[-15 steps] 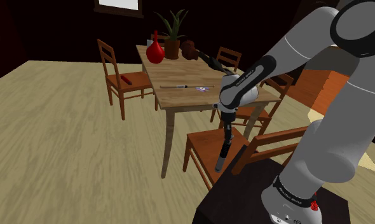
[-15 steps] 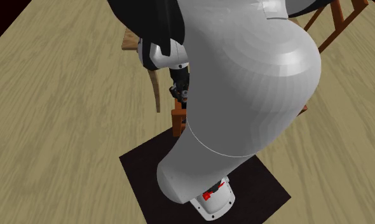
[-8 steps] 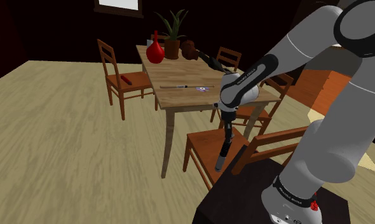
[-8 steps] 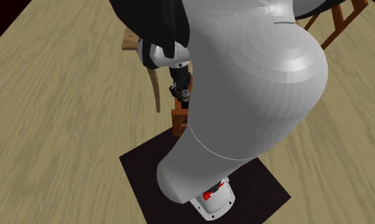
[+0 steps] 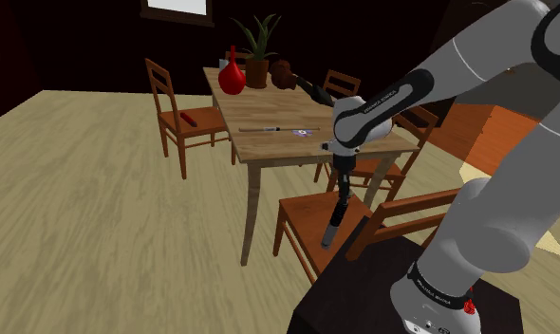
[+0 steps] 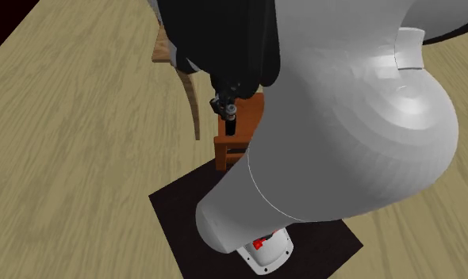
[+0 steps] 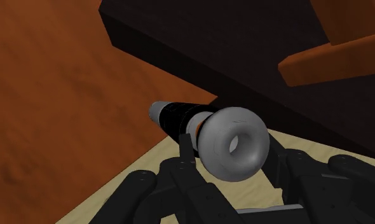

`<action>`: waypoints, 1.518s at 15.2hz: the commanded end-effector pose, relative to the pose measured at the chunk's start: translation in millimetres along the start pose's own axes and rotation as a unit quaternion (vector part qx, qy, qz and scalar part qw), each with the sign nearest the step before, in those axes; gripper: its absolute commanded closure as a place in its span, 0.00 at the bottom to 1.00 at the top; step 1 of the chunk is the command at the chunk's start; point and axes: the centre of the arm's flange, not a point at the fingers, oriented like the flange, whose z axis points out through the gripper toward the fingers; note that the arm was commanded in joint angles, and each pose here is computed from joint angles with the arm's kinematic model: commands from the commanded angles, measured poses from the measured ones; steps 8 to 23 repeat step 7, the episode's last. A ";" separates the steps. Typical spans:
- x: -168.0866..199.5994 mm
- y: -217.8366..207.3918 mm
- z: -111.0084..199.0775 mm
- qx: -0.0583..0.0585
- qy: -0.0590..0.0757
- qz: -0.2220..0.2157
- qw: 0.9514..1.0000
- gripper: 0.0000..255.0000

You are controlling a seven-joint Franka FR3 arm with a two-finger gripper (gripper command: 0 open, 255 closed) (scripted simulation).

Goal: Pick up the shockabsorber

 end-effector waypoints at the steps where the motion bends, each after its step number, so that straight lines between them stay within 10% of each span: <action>1: -3.2 -1.9 -10.4 0.000 0.000 0.000 1.000 1.00; 23: -7.8 -6.2 -31.4 0.000 0.000 0.000 1.000 1.00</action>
